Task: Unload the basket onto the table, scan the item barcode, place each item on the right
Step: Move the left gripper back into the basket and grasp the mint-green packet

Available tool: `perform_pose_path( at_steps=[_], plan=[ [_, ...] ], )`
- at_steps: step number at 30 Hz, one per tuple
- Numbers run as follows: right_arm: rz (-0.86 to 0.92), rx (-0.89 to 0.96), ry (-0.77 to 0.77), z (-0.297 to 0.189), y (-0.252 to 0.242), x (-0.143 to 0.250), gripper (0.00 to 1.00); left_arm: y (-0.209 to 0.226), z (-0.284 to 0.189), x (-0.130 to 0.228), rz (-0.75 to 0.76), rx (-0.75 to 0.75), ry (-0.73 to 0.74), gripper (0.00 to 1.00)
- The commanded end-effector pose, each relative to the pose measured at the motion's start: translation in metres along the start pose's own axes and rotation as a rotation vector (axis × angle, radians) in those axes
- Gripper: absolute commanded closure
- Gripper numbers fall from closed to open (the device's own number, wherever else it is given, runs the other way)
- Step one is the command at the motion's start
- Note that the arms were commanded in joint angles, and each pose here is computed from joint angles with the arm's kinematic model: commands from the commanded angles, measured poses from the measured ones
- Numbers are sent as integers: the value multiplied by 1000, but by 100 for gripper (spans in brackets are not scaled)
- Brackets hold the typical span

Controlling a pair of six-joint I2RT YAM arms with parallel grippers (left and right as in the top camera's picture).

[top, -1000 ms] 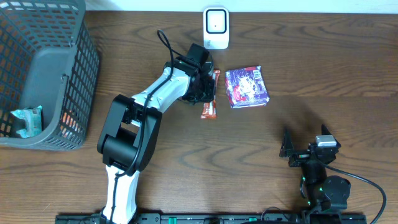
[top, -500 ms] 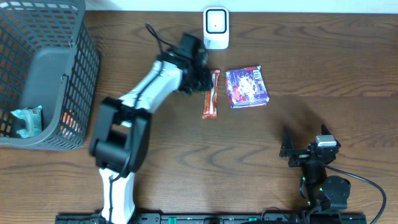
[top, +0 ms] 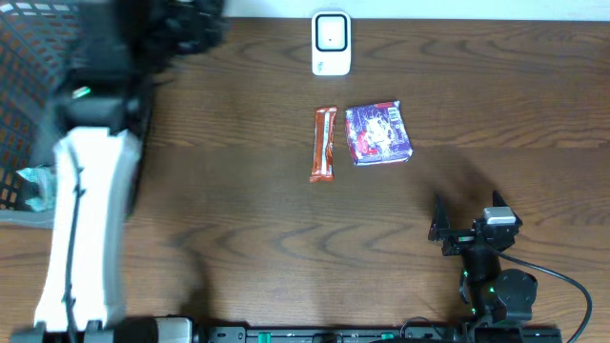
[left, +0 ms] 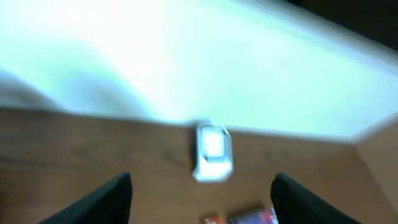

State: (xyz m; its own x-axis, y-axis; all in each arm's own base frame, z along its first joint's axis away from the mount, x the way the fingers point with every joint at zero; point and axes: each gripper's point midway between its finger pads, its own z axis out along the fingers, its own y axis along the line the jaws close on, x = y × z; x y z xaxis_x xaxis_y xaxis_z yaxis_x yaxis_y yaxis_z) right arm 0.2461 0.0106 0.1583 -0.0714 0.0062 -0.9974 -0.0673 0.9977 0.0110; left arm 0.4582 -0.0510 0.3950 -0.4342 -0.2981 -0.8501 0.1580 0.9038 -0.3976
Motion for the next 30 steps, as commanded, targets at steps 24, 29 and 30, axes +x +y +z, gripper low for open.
perform_pose_path(
  at_steps=[24, 29, 30],
  plan=[
    [-14, -15, 0, 0, 3, 1, 1, 339, -178, 84, -171, -1298, 369, 27],
    [-14, -15, 0, 0, 3, 1, 1, 369, -195, 126, -141, -1486, 577, 27],
    [-14, -15, 0, 0, 3, 1, 1, 372, -192, 133, -142, -1484, 600, 27]
  ],
)
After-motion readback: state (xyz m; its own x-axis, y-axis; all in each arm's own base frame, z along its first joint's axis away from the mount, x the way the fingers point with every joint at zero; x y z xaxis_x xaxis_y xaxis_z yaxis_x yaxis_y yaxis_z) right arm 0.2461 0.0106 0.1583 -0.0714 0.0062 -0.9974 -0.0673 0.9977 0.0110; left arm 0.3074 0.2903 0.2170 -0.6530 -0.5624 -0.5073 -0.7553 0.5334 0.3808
